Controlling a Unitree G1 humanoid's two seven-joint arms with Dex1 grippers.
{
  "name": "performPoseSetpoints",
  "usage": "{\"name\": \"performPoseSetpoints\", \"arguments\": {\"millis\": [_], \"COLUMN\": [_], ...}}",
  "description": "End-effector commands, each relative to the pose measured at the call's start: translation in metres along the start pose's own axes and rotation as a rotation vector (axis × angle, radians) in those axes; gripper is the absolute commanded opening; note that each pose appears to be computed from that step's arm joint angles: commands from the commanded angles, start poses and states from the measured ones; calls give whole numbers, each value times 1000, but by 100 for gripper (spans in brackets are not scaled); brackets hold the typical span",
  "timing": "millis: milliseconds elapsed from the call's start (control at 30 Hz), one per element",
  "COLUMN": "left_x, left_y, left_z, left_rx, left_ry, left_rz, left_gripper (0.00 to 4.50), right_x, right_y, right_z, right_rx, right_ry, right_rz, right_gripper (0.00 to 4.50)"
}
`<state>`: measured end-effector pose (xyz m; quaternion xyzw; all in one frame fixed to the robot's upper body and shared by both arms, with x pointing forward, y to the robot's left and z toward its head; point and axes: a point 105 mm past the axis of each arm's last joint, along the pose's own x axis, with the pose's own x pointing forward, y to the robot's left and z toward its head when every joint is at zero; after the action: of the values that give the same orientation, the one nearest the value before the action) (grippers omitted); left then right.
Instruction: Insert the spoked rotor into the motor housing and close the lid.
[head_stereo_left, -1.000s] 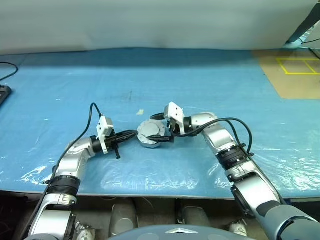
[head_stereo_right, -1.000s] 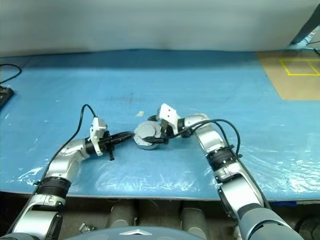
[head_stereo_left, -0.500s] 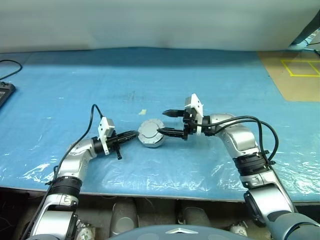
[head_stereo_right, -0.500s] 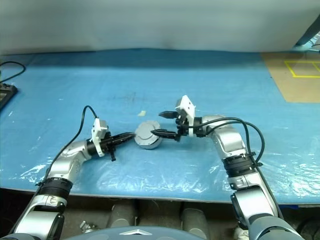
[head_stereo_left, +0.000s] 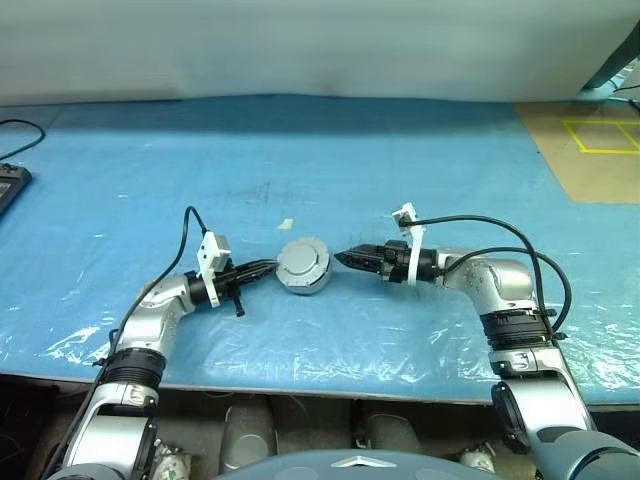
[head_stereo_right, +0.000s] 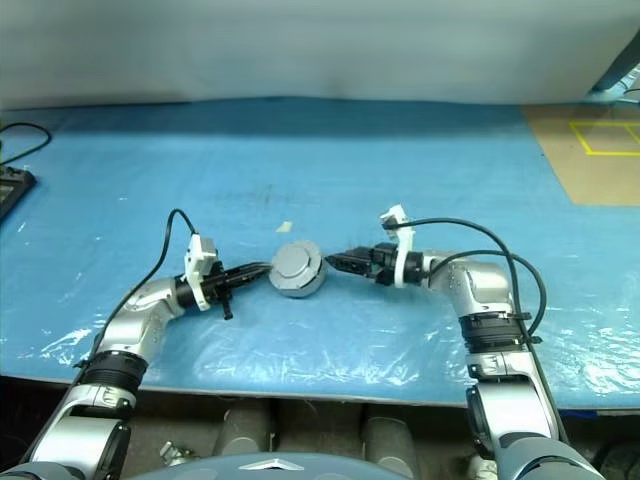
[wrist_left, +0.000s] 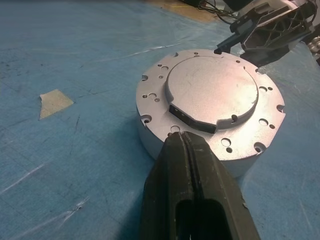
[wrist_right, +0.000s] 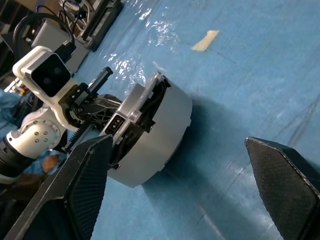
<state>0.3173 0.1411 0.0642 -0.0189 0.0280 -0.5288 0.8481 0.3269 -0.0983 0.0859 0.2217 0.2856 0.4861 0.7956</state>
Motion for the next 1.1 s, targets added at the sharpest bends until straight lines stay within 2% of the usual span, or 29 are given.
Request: {"name": "performPoseSetpoints", "arguments": {"millis": [33,267,667,800,1000,1033,1100], "left_x": [-1,-2,-2,-3,-5,-5,-6], "left_y": [-1,0,0,2,3,3,4], "left_z": [-9,-7,-8,-7,-8,-8,-8], "left_rx": [-17,-20,-19,-16,-13,-13,-12], "left_ry": [33,16,20,20,21,21,20], "left_rz": [0,13,15,25,39,40,43], "left_gripper": [0,0,0,0,0,0,0], "right_x": [3,7,23,28,31,31,32], "right_y": [16,24,30,32,31,31,29], "right_z": [8,16,-5,-8,-11,-11,-11], "right_rx": [42,126,141,147,155,157,159], "right_ry": [-33,-77,10,27,35,35,36], "right_rz": [73,100,90,98,95,95,88], "right_gripper": [448,448,448,363,153,128,119]}}
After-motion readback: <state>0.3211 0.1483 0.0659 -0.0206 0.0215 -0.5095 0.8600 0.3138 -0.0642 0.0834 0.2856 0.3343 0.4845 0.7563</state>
